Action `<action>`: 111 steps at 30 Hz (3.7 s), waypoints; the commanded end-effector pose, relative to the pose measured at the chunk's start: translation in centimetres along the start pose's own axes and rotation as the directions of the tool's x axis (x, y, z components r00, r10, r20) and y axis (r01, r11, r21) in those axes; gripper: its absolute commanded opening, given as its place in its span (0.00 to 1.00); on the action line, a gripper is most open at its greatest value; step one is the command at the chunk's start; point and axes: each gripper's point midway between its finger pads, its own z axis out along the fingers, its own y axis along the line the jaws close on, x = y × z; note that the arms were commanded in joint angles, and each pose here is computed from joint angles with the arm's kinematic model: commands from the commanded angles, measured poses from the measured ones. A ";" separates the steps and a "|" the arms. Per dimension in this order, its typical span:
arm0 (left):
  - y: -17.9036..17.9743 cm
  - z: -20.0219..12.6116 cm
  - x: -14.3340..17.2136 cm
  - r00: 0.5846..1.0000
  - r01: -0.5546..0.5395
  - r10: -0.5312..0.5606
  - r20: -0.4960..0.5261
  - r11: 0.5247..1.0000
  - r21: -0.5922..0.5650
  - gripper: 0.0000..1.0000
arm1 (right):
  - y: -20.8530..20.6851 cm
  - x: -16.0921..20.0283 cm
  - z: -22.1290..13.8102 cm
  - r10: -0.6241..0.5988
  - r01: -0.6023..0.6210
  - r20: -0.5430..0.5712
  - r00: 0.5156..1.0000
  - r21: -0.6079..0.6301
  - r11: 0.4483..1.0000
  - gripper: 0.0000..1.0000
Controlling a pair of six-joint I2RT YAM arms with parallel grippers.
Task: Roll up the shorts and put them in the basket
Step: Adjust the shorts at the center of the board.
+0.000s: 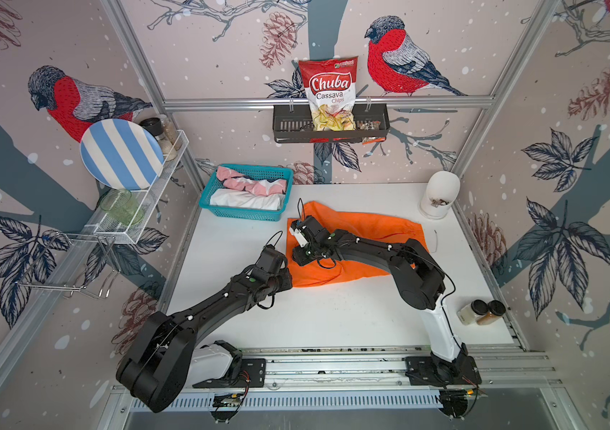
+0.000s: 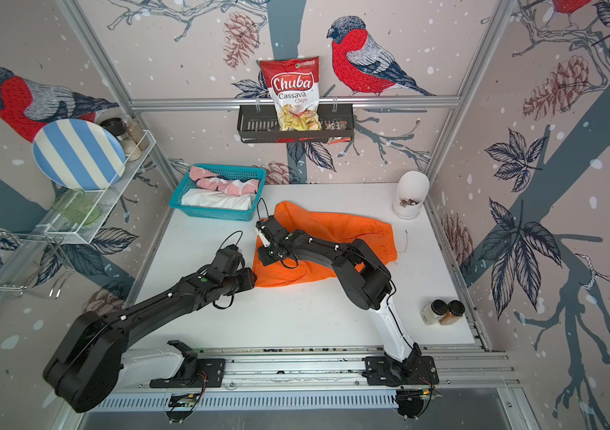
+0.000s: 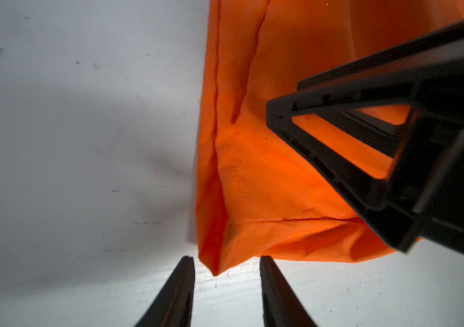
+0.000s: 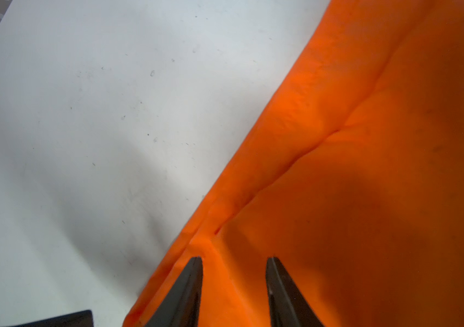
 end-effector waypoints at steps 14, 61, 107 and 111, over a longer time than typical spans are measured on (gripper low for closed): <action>1.1 1.3 1.3 0.998 0.043 -0.042 -0.037 0.999 0.028 0.32 | 0.0 0.2 2.1 -0.023 0.025 -0.031 0.999 0.056 0.998 0.00; 3.7 3.0 2.5 0.995 0.092 -0.093 -0.038 0.995 -0.032 0.00 | 10.6 5.6 -8.3 0.135 -0.160 -0.087 0.987 -0.492 0.856 0.00; -3.1 4.8 -14.9 0.999 0.028 -0.036 0.032 0.976 0.216 0.00 | 3.6 20.0 -9.1 0.241 -0.331 -0.307 0.921 -0.290 0.898 0.00; -5.2 1.1 -16.7 0.995 0.000 -0.024 0.093 0.966 0.258 0.00 | 3.1 18.2 -10.7 0.246 -0.313 -0.254 0.935 -0.272 0.910 0.00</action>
